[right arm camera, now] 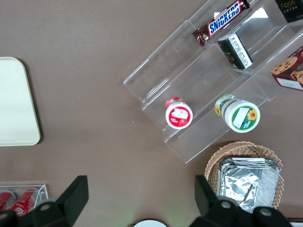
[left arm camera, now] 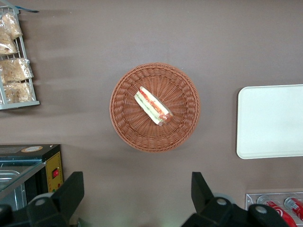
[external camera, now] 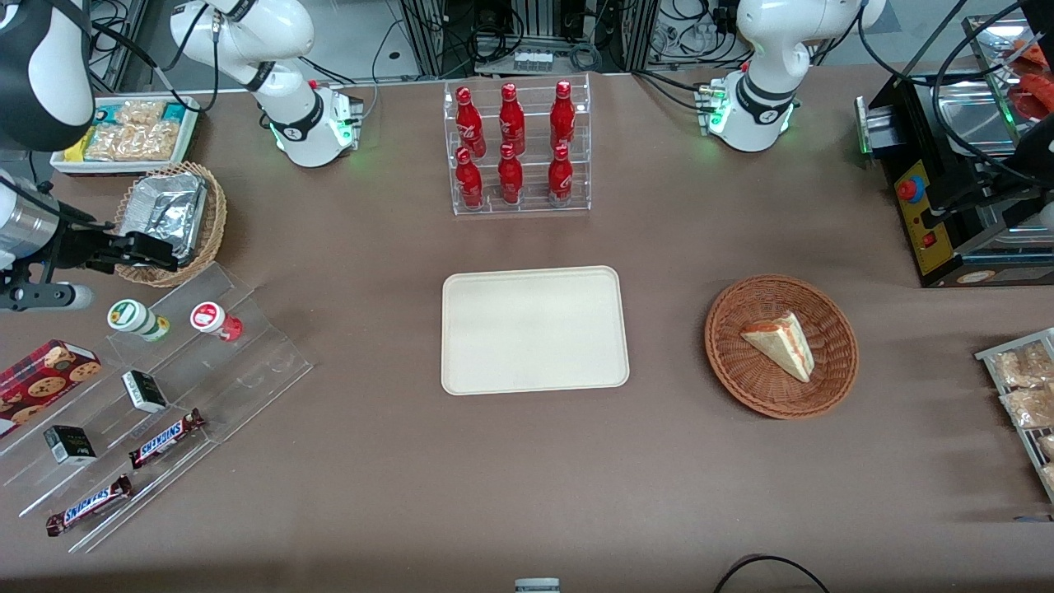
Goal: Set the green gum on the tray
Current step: 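Move the right gripper down toward the green-and-white gum jar on the acrylic stand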
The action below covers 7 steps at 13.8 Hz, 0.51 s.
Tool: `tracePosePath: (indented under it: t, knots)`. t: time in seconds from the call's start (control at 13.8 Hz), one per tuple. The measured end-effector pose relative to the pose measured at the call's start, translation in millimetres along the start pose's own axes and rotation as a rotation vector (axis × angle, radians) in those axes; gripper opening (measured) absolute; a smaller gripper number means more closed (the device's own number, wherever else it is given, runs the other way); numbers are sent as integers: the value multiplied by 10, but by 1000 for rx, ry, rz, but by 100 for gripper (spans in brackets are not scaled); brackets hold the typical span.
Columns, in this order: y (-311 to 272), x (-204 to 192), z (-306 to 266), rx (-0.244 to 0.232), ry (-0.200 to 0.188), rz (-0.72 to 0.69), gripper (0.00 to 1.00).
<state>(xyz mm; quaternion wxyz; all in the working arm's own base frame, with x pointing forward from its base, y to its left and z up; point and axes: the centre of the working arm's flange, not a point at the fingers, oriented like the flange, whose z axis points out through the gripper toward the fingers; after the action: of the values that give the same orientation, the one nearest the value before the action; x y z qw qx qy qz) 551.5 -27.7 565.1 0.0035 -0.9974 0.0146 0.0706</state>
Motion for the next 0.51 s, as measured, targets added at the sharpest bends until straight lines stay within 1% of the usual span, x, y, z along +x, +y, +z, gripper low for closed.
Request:
tracePosePath:
  t: [0.36, 0.51]
  knots:
    - [6, 29, 6, -2, -10, -5, 100]
    - [46, 27, 36, -4, -15, -49, 100]
